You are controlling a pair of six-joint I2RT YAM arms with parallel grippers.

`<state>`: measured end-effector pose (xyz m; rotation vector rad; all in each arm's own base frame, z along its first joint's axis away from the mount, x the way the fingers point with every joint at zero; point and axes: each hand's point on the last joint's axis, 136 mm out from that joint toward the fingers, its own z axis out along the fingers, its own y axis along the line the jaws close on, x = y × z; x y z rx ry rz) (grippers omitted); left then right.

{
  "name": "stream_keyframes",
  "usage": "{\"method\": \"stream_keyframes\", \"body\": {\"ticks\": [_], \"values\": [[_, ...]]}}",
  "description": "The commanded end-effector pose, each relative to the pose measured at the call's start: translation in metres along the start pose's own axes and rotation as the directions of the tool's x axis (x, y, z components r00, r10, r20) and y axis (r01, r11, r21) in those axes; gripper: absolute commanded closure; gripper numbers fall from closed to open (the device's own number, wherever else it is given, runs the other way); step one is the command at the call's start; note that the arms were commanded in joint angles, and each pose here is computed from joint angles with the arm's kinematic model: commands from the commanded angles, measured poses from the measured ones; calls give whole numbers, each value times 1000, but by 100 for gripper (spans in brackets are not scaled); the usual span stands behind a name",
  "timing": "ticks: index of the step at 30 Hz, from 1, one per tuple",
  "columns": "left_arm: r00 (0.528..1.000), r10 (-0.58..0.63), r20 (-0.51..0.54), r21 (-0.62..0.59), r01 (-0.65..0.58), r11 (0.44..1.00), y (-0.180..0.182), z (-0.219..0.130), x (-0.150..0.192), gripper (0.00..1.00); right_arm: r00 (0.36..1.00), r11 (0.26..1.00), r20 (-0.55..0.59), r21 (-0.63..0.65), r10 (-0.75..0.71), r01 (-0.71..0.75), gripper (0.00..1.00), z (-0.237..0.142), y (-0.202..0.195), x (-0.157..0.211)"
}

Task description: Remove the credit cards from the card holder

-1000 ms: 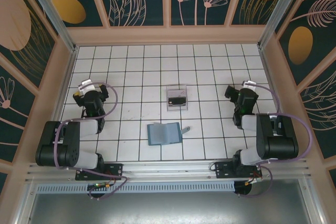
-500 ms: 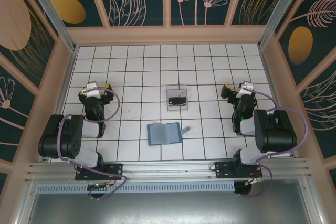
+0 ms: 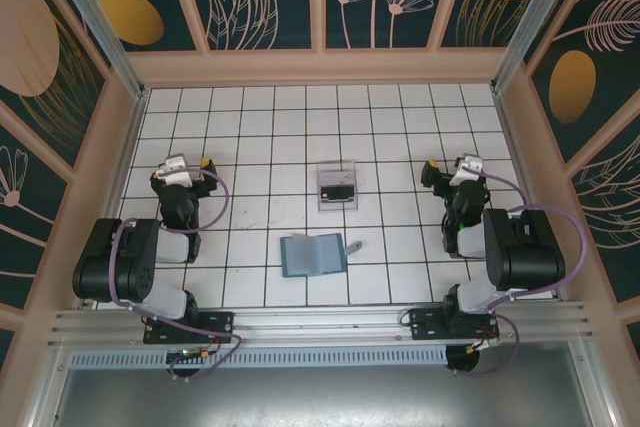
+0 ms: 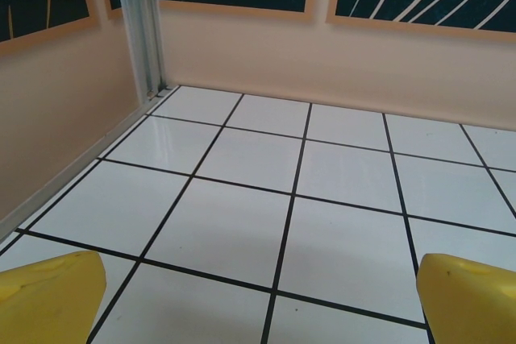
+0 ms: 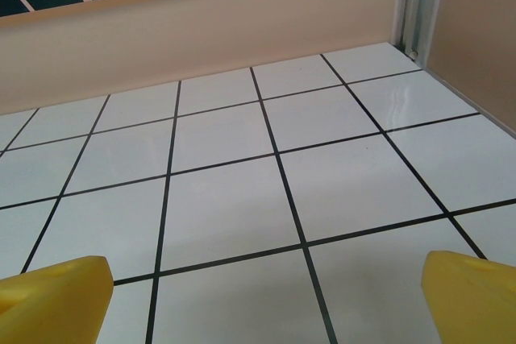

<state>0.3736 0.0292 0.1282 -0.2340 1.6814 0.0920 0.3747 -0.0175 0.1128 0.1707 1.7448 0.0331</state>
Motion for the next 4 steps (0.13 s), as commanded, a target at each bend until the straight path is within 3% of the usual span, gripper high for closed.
{"method": "stream_keyframes", "body": {"ticks": [1, 4], "values": [[999, 4, 41, 10, -5, 1000, -1, -2, -9, 1, 999, 1000, 39, -19, -12, 13, 1, 0, 4, -8], [999, 4, 41, 9, -5, 1000, -1, -2, -9, 2, 999, 1000, 39, -18, -12, 13, 1, -1, 3, -8]]}}
